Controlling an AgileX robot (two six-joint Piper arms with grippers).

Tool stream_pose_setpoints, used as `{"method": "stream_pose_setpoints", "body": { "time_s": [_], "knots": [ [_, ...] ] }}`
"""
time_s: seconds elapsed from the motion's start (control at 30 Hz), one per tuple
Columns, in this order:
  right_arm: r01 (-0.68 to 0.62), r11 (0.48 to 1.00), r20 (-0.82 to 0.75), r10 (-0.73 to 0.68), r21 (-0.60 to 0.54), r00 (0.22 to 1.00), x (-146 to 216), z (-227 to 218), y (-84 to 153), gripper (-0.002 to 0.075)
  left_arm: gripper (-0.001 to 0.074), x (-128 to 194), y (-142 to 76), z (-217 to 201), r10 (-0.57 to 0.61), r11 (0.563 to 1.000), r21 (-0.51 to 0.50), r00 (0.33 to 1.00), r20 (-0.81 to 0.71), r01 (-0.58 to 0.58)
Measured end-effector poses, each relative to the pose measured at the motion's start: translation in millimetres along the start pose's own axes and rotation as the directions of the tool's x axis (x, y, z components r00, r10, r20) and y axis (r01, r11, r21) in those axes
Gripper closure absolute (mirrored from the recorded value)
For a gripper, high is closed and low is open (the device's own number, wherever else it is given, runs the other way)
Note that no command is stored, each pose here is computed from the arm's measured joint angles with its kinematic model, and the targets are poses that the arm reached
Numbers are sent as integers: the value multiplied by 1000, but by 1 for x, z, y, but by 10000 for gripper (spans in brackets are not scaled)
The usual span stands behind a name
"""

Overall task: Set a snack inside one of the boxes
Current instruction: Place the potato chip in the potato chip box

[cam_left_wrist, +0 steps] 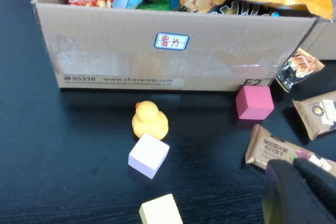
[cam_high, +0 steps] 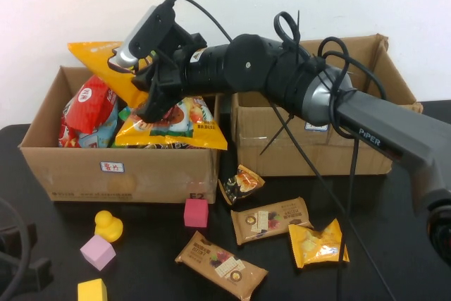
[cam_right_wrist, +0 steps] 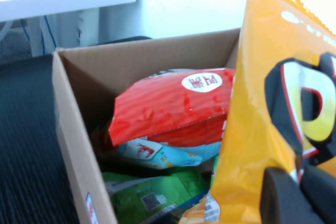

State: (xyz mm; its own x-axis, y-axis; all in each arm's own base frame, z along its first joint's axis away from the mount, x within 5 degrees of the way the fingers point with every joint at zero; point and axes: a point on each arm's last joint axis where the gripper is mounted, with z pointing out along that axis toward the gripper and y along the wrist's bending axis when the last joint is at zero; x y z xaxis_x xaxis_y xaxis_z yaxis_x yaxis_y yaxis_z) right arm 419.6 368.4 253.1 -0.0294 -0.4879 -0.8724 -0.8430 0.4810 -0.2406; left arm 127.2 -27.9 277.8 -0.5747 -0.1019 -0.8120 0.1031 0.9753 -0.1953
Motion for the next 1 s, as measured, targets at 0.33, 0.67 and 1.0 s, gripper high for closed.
{"method": "stream_pose_setpoints", "body": {
  "time_s": [0.33, 0.67, 1.0],
  "knots": [
    [-25, 1000, -21, 26, 5, 999, 14, 6, -9, 654, 737, 5, 1, 2, -2, 1000, -3, 1000, -21, 2],
    [-60, 998, -25, 60, -8, 998, 15, 6, -7, 174, 737, 7, 1, 3, -20, 1000, 5, 1000, -21, 20],
    [-42, 987, -22, 39, -158, 999, -45, -59, -1, 522, 737, 7, 1, 3, -19, 1000, 6, 1000, -24, 20]
  ]
}}
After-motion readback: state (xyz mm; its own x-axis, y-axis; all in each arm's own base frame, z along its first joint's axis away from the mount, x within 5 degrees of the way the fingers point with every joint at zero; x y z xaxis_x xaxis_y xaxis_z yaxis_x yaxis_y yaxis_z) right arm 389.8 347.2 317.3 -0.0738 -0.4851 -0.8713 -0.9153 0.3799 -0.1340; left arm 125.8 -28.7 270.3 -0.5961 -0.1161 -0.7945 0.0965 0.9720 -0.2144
